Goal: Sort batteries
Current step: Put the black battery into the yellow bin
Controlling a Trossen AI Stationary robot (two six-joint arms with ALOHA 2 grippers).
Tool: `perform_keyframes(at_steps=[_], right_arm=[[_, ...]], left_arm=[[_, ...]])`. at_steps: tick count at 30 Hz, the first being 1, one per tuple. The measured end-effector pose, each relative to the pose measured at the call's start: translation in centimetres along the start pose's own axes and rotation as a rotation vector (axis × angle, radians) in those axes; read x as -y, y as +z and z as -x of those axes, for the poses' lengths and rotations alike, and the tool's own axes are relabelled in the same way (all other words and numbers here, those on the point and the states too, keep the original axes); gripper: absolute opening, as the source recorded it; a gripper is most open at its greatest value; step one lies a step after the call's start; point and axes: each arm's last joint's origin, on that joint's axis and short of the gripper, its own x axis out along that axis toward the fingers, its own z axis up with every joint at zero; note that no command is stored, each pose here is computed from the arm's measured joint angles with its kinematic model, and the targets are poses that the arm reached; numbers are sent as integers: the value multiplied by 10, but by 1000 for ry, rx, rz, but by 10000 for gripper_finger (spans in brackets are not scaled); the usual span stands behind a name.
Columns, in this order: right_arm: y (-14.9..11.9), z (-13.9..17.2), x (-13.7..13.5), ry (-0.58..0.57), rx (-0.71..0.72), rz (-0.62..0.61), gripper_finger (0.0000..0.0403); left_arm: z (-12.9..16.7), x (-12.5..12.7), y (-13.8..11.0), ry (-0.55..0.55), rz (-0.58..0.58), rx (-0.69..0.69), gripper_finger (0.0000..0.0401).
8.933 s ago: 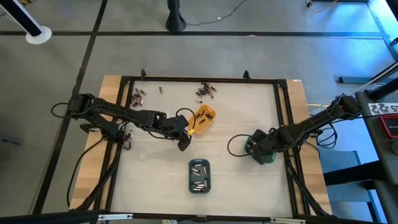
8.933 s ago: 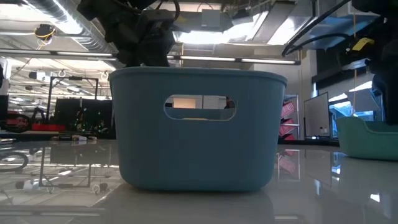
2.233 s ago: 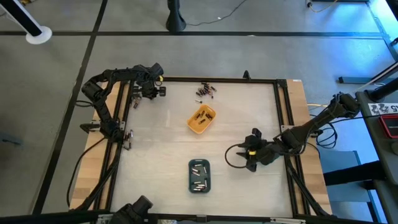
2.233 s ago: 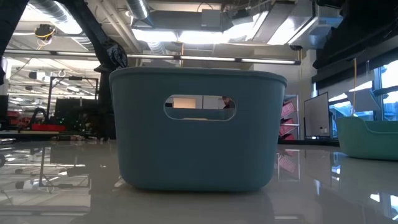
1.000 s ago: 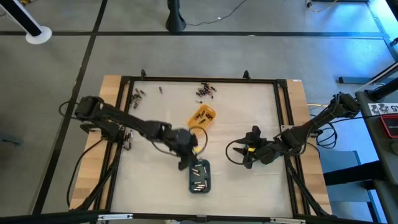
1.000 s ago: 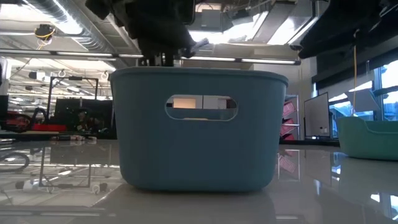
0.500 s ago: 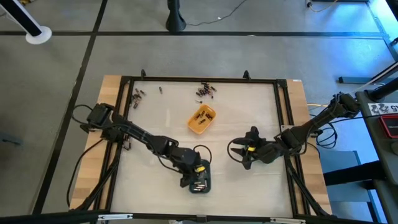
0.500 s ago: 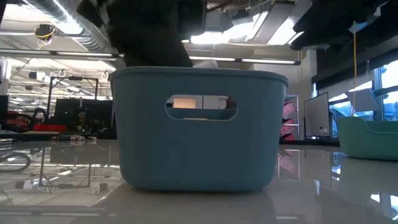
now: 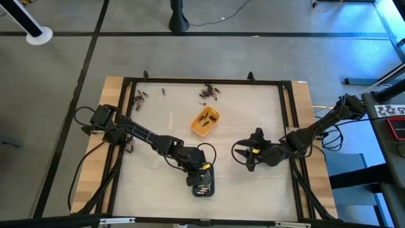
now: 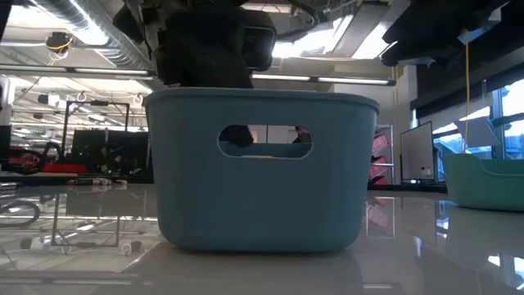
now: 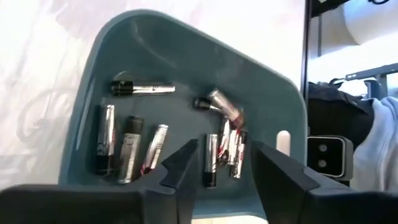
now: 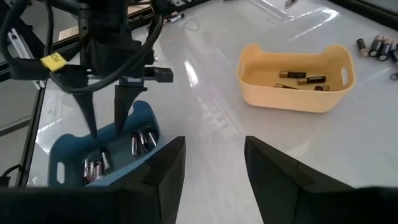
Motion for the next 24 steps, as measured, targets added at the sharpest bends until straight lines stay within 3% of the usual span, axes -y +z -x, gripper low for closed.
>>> perform_keyframes(at_steps=[5,13,19,24], right_arm=[[1,0,1,-30,25,26,168],[1,0,1,-49,42,30,168],[2,0,2,-80,66,33,168],[6,0,9,-237,175,68,168]], left_arm=[[12,0,9,-14,2,39,153],[46,-3,31,-18,-25,135,140],[71,-34,36,228,77,128,132],[89,-63,44,413,100,143,131]])
